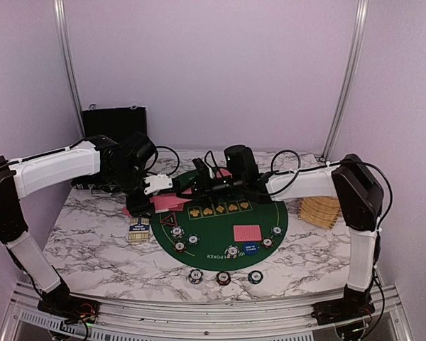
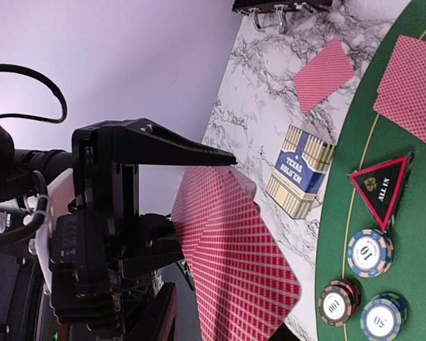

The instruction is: Distribute texas hold em gaming equipment

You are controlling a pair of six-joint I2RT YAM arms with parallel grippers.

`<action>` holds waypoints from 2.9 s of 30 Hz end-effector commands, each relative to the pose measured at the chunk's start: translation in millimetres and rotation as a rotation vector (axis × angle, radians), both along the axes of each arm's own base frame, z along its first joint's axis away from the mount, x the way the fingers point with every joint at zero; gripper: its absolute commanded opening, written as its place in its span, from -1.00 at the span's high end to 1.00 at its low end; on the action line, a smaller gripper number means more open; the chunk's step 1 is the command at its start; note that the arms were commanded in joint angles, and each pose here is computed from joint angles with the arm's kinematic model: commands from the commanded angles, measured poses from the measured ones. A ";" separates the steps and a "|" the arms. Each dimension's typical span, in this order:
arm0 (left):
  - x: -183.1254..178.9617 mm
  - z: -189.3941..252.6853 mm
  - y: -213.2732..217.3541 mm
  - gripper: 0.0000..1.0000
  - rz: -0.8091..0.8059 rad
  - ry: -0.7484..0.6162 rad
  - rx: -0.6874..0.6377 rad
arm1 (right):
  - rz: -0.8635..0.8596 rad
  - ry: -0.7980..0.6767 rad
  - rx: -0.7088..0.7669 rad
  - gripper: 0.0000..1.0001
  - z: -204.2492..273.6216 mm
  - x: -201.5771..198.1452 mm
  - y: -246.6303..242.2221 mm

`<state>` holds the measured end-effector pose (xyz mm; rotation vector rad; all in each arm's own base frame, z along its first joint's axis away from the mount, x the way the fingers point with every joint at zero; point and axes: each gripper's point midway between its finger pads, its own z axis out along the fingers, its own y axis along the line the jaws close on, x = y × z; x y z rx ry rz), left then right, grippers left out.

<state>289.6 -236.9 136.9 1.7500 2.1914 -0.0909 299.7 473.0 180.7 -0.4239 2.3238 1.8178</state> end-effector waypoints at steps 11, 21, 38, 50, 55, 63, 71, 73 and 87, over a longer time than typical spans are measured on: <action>4.6 15.5 -5.4 1.00 -0.002 -0.031 -0.039 | 0.024 -0.018 -0.008 0.42 -5.3 -0.8 15.7; 3.5 14.5 -5.0 1.00 -0.001 -0.027 -0.039 | 0.017 -0.030 -0.017 0.31 -1.4 -1.0 8.0; 3.2 13.2 -4.5 1.00 -0.001 -0.025 -0.035 | -0.011 -0.034 -0.011 0.51 7.4 -0.1 -5.8; 2.8 11.6 -3.3 1.00 -0.001 -0.024 -0.029 | -0.017 -0.021 -0.011 0.75 5.4 2.0 -7.5; 2.9 12.0 -3.6 1.00 0.000 -0.024 -0.031 | -0.023 -0.013 0.006 0.87 7.6 2.1 -11.2; 3.0 11.8 -3.4 1.00 -0.001 -0.024 -0.030 | -0.017 0.003 0.079 0.95 22.0 -2.5 -15.7; 3.3 11.9 -3.8 1.00 0.000 -0.024 -0.031 | -0.002 0.004 0.118 0.95 34.4 -6.3 -16.1; 3.6 11.8 -4.1 1.00 -0.001 -0.024 -0.031 | 0.002 0.007 0.131 0.96 38.0 -7.2 -15.7; 3.8 11.2 -2.7 1.00 -0.002 -0.028 -0.023 | -0.002 0.013 0.109 1.00 36.8 -8.9 -32.7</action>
